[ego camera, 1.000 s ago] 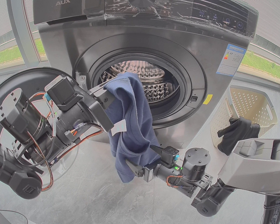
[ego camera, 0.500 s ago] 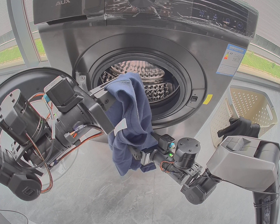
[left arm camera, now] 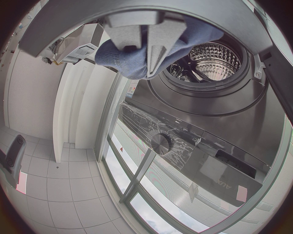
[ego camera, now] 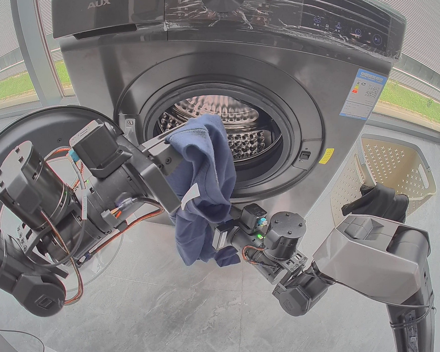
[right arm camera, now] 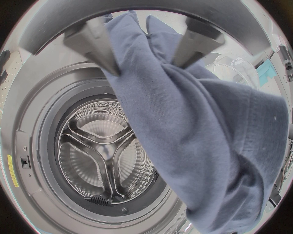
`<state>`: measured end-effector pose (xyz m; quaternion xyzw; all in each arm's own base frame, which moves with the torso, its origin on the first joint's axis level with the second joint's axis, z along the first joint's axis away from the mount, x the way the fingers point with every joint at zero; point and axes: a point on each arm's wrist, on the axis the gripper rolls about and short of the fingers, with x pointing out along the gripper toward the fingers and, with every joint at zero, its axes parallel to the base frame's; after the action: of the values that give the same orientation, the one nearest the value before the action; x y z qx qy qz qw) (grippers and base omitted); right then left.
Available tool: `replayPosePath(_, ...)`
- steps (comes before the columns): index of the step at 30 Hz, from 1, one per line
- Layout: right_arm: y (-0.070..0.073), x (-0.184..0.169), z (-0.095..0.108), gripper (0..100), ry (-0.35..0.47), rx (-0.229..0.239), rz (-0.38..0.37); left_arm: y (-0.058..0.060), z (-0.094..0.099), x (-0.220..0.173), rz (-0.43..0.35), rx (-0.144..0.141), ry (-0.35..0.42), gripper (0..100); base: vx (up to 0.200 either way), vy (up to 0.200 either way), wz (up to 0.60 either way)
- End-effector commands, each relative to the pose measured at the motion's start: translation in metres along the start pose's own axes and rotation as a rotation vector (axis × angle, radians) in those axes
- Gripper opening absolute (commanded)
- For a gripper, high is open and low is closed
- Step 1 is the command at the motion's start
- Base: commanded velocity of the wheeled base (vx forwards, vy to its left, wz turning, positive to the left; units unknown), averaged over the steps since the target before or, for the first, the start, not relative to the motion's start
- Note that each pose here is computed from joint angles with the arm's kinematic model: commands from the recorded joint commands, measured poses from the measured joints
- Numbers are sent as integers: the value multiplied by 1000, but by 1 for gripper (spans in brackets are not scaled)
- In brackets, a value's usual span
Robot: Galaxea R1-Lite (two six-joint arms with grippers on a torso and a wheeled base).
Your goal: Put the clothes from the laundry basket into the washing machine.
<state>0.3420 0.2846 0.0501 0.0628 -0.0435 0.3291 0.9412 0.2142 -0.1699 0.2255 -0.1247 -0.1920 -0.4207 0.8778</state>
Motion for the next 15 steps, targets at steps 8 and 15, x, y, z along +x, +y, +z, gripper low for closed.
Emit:
replayPosePath(8,-13,-11,15,0,-13,-3,-33,3,2,1,9,3,-9,0,0,0,0)
replayPosePath(15,-40,-39,56,0,-40,-11,-131,21,1,-4,79,28,3,0,0,0,0)
